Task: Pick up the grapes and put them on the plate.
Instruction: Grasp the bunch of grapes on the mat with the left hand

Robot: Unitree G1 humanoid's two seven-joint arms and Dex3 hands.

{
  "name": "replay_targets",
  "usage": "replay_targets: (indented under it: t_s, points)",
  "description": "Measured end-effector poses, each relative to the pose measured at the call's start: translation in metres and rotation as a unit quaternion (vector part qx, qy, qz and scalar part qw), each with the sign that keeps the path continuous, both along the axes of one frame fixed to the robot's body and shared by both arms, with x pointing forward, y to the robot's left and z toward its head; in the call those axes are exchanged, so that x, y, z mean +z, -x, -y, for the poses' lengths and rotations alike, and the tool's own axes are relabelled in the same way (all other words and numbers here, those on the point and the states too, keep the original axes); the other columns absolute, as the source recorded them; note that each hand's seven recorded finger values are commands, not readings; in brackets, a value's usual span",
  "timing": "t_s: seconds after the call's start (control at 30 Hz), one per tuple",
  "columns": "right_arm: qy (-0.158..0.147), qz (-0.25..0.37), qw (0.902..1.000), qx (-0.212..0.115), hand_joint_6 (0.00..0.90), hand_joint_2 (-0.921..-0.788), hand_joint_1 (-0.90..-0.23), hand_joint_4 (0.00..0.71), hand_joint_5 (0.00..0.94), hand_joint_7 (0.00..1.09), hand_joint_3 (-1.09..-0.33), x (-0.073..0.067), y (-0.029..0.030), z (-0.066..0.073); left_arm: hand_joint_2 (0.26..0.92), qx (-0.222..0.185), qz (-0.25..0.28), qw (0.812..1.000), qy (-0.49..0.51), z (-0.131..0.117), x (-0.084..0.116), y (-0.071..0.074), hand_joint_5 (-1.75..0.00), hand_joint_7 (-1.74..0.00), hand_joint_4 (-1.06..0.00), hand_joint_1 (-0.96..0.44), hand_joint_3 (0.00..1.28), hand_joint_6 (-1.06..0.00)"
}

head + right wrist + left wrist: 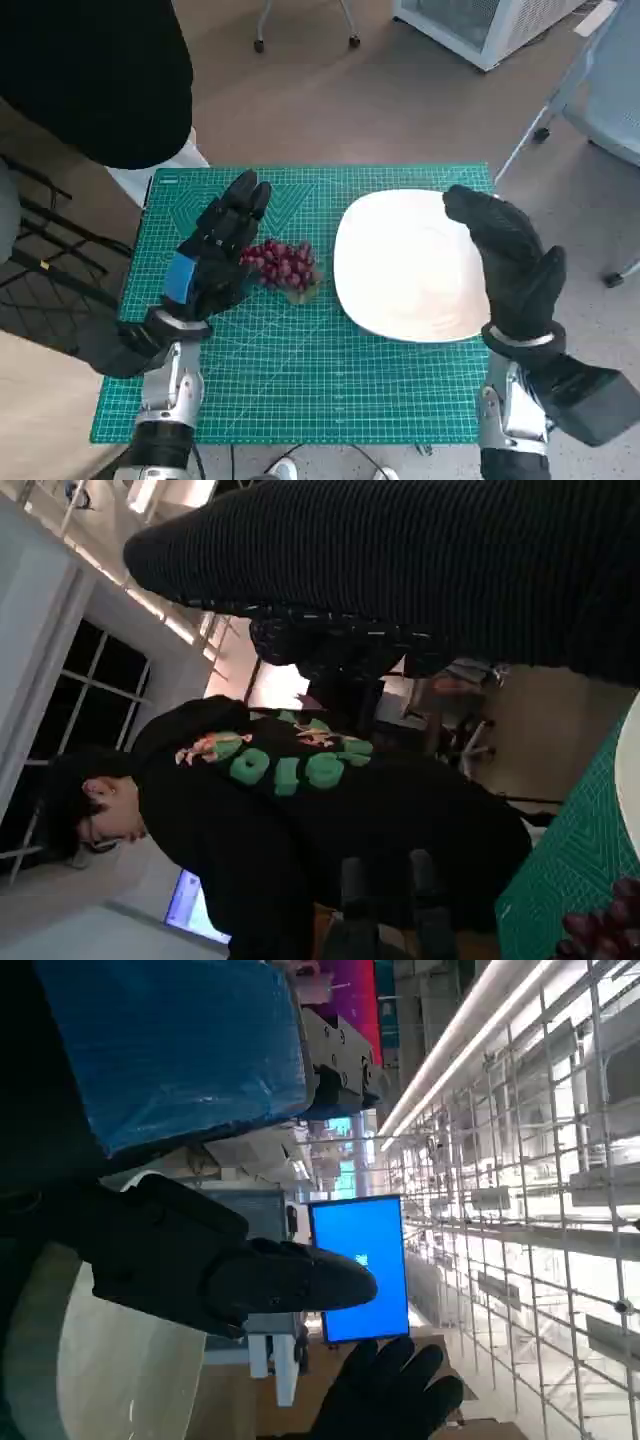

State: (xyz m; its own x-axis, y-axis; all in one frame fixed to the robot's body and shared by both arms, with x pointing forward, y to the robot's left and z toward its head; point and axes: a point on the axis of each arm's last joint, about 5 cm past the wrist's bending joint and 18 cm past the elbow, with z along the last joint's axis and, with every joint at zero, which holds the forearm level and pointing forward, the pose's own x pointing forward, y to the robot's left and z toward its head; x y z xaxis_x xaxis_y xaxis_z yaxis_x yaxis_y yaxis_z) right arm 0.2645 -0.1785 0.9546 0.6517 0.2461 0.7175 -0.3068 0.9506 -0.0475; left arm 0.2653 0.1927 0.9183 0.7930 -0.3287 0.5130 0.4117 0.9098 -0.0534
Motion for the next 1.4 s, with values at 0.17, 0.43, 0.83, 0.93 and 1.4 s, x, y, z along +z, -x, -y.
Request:
replay_targets:
  t_s: [0.17,0.43,0.83,0.93,1.4]
  points:
    - [0.000,0.000,1.0000,0.000,0.023,-0.921,-0.650,0.304,0.000,0.42,-0.720,0.0001,-0.0005,-0.0002,0.921,-0.001,-0.002,1.000,0.000,0.0000,-0.0001,-0.0001,-0.01,-0.01,-0.21,-0.53,0.27,-0.36]
    - [0.001,0.000,1.0000,0.001,0.020,-0.921,-0.648,0.304,0.000,0.42,-0.721,0.0000,-0.0013,-0.0006,0.921,-0.001,-0.004,1.000,0.000,0.0001,-0.0003,-0.0002,0.00,-0.01,-0.21,-0.53,0.27,-0.36]
    - [0.004,0.006,1.0000,0.001,0.017,-0.921,-0.641,0.304,0.000,0.43,-0.723,0.0028,-0.0028,0.0002,0.921,-0.003,-0.005,1.000,0.001,0.0005,0.0002,-0.0004,0.00,-0.01,-0.21,-0.53,0.28,-0.36]
    - [0.005,0.006,1.0000,0.001,0.016,-0.921,-0.641,0.304,0.000,0.43,-0.723,0.0025,-0.0029,0.0001,0.921,-0.004,-0.005,1.000,0.001,0.0005,0.0003,-0.0004,0.00,-0.01,-0.21,-0.53,0.27,-0.36]
    - [0.007,0.006,1.0000,0.003,0.011,-0.921,-0.644,0.303,0.000,0.44,-0.723,0.0026,-0.0030,-0.0001,0.921,-0.003,-0.004,1.000,0.000,0.0001,0.0002,0.0000,0.00,-0.01,-0.21,-0.53,0.27,-0.36]
